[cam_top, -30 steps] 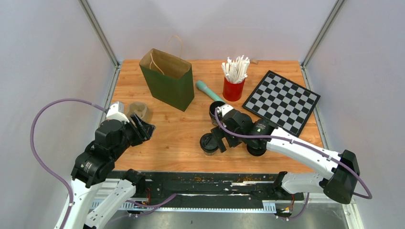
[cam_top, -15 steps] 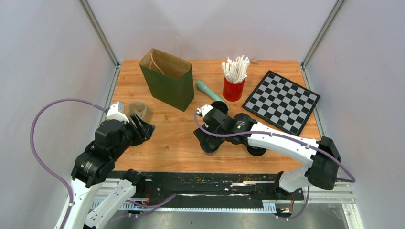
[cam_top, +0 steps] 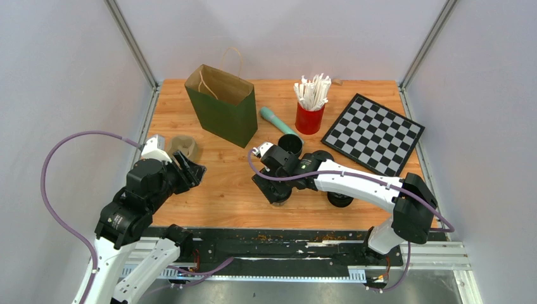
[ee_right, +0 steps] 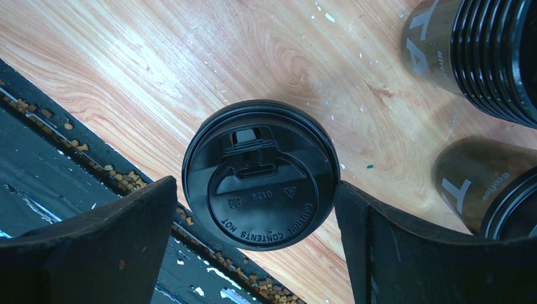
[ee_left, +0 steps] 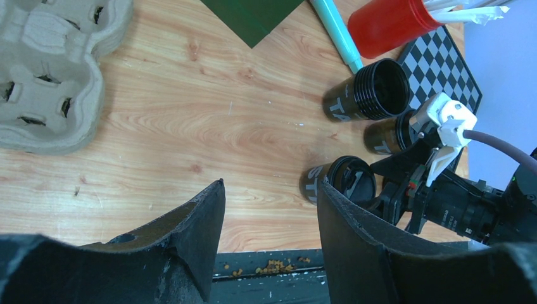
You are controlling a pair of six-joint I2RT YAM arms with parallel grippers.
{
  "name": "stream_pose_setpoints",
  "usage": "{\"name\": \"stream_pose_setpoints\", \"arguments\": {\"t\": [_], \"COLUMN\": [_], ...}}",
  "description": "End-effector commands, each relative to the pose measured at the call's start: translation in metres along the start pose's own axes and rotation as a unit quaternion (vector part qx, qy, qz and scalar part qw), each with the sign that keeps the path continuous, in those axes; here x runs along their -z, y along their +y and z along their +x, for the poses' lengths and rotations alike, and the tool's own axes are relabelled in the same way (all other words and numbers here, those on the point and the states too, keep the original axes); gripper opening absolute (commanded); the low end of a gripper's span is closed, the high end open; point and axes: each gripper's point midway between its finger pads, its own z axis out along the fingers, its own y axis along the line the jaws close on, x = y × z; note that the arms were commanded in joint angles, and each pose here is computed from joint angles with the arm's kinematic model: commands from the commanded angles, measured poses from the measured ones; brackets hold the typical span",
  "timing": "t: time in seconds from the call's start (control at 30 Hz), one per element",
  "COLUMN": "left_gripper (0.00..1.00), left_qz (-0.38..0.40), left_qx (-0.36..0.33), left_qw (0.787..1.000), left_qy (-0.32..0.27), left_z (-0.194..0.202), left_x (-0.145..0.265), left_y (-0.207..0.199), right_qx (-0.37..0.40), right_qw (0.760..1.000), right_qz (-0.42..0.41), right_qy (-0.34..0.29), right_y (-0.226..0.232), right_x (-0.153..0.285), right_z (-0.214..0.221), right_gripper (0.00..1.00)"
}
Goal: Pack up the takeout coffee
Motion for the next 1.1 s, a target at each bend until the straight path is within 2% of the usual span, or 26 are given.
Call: {"name": "stream_pose_setpoints", "arguments": {"t": [0.0, 0.2, 0.57, 1.07], "left_gripper": [0.63, 0.63, 0.63, 0.63], "left_qz": [0.006, 0.005, 0.006, 0.002], "left_qx": [-0.009, -0.010, -0.007, -0.009], "left_qw": [1.000, 1.000, 1.000, 1.000], "left_qy": [-0.014, -0.015, -0.015, -0.011], "left_z": [-0.006, -0.006, -0.006, -0.006], "left_x": [-0.001, -0.001, -0.001, -0.004], "left_y": [-0.002, -0.002, -0.002, -0.002], "right_qx": [0.005, 0.004, 0.009, -0.061], "right_qw": [0.999, 1.000, 0.998, 0.995], "right_qz": [-0.013, -0.006, 0.060, 0.079], "right_qy": [-0.030, -0.022, -0.011, -0.005], "right_y": [0.008, 0.006, -0.026, -0.090], "right_x": [0.002, -0.001, 0.010, 0.023], "right_z": [-0.021, -0.015, -0.003, 0.025], "right_gripper": [0.92, 0.85, 0.83, 0.82]}}
